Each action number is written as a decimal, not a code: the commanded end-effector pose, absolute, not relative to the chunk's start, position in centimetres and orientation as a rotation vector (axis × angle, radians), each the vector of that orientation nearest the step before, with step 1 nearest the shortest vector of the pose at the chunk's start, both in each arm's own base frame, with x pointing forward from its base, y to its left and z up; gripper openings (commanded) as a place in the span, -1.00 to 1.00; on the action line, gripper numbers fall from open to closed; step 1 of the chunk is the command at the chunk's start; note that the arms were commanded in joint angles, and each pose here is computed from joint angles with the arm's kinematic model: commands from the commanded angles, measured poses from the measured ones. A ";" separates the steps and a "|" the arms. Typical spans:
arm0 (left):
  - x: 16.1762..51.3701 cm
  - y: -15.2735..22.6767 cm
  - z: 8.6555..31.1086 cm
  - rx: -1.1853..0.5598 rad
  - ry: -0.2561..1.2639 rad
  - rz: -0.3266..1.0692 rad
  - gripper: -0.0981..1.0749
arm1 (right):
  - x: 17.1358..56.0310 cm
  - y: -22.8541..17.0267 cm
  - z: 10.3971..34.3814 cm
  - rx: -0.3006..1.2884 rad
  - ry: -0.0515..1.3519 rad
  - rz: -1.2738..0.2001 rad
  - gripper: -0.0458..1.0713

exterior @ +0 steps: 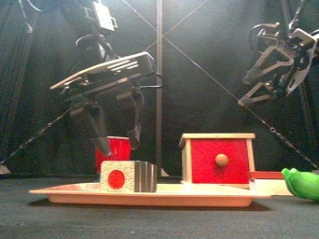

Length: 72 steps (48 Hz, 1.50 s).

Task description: Grab sushi roll

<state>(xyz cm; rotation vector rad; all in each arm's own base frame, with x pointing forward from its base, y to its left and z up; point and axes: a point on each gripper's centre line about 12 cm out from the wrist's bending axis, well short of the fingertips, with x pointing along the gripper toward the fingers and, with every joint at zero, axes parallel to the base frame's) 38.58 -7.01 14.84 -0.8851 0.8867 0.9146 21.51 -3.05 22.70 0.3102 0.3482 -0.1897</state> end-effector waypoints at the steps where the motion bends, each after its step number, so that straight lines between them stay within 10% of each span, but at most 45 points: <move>1: 38.8 -7.1 16.2 -0.905 0.861 0.893 0.55 | 21.7 -3.1 23.1 0.310 0.337 -0.187 0.92; 72: 42.1 -8.1 14.3 -0.832 0.902 0.807 0.57 | 21.7 -3.1 23.1 0.306 0.337 -0.186 0.92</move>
